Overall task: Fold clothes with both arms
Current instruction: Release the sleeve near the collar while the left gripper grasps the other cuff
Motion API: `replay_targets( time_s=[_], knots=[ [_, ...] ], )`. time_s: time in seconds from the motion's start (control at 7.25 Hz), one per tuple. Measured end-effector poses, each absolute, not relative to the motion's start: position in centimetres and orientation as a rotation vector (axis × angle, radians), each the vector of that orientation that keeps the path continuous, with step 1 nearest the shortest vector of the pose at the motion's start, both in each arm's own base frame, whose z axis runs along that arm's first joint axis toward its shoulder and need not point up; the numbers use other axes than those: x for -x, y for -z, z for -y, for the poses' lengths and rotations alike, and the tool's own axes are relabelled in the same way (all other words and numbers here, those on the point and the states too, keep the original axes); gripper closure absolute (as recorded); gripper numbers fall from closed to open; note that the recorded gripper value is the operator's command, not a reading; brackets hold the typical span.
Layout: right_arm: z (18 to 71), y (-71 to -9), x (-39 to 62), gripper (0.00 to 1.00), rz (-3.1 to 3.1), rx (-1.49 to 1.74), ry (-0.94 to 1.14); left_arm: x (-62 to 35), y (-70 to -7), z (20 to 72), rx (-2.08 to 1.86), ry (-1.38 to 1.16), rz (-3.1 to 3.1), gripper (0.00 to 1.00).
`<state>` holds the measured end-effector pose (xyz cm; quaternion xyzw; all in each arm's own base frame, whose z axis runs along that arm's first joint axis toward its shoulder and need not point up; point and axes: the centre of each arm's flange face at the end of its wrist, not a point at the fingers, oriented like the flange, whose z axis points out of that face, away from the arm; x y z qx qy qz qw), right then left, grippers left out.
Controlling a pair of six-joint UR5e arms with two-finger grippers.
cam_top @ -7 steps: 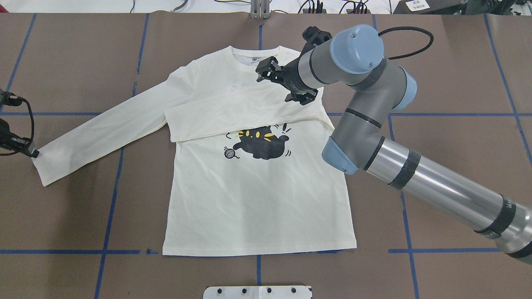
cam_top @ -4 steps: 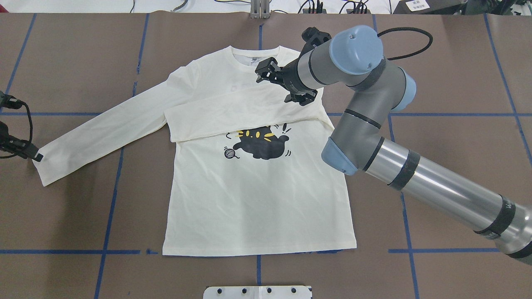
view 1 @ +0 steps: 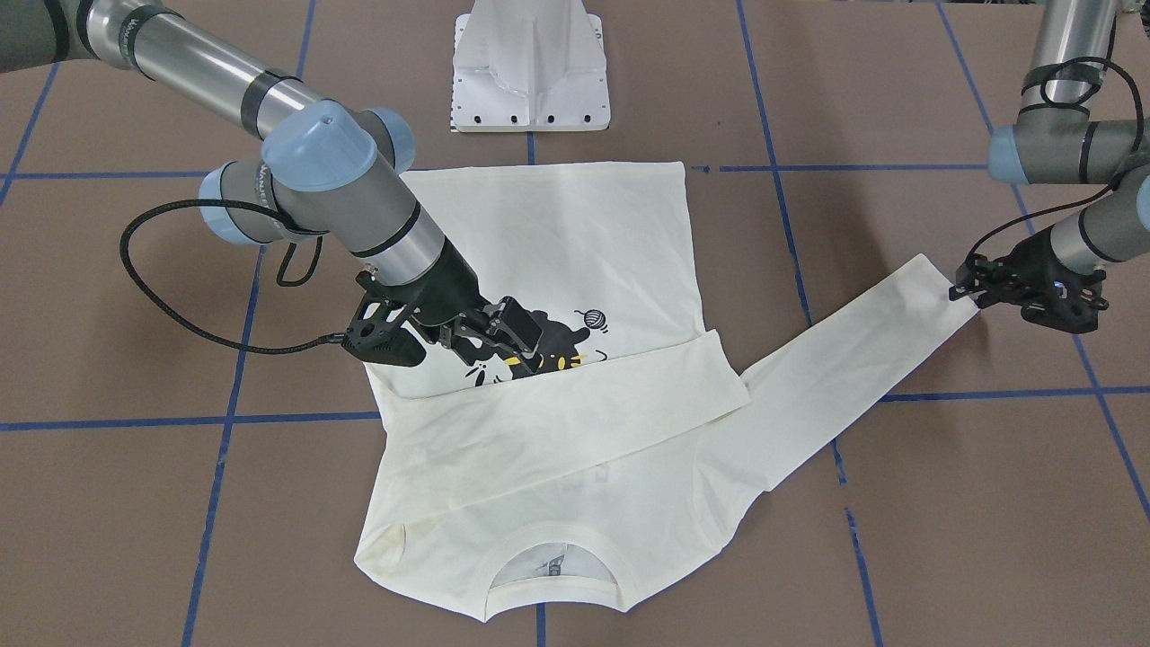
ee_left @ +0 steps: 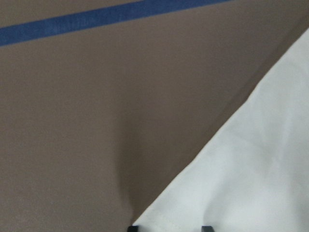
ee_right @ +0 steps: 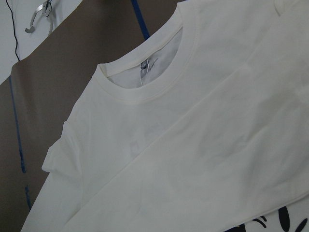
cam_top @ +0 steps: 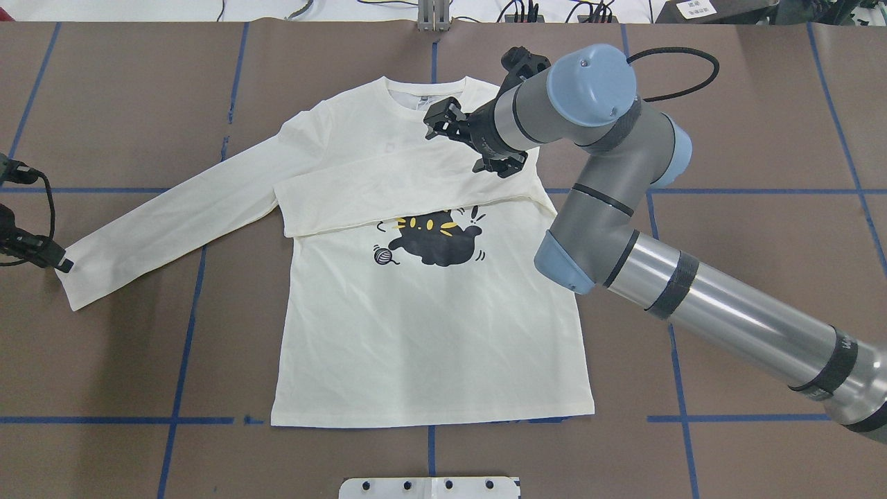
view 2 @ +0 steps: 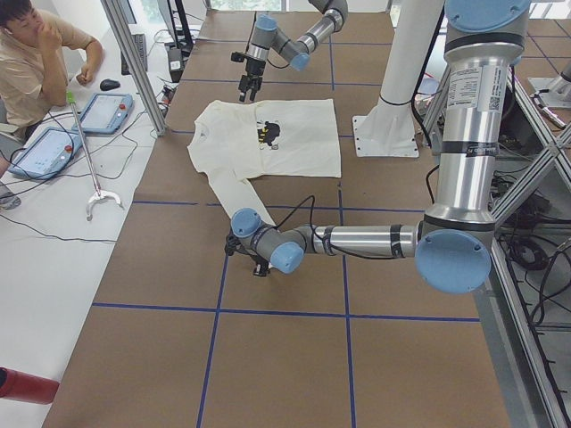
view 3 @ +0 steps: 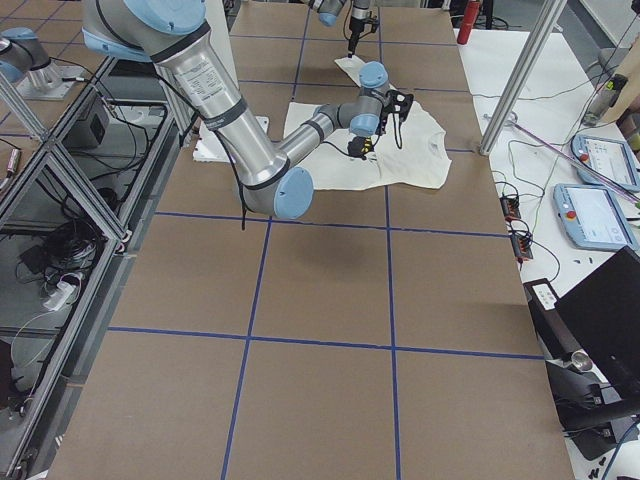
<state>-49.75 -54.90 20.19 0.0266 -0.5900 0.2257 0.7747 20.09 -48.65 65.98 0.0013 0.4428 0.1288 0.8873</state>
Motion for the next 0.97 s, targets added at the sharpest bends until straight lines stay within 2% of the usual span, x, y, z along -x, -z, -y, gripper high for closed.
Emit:
replay_targets(
  time_s=[0.28, 0.41, 0.55, 0.69, 0.97],
  knots=[
    [54.65, -20.17, 50.1, 0.01, 1.277, -0.062, -0.49, -20.18, -66.06, 48.85, -0.001, -0.264, -0.918, 0.38],
    [54.62, -20.17, 50.14, 0.01, 1.277, -0.062, -0.49, -20.3, -66.03, 49.02, 0.001, -0.262, -0.917, 0.45],
    [54.6, -20.16, 50.17, 0.01, 1.277, -0.062, -0.491, -20.41, -66.03, 49.17, 0.002, -0.26, -0.917, 0.94],
    [54.57, -20.13, 50.17, 0.01, 1.277, -0.061, -0.493, -20.46, -66.04, 49.27, 0.004, -0.259, -0.916, 1.0],
    [54.5, -20.17, 50.26, 0.01, 1.277, -0.064, -0.495, -20.55, -65.72, 49.34, -0.001, -0.264, -0.923, 1.0]
  ],
)
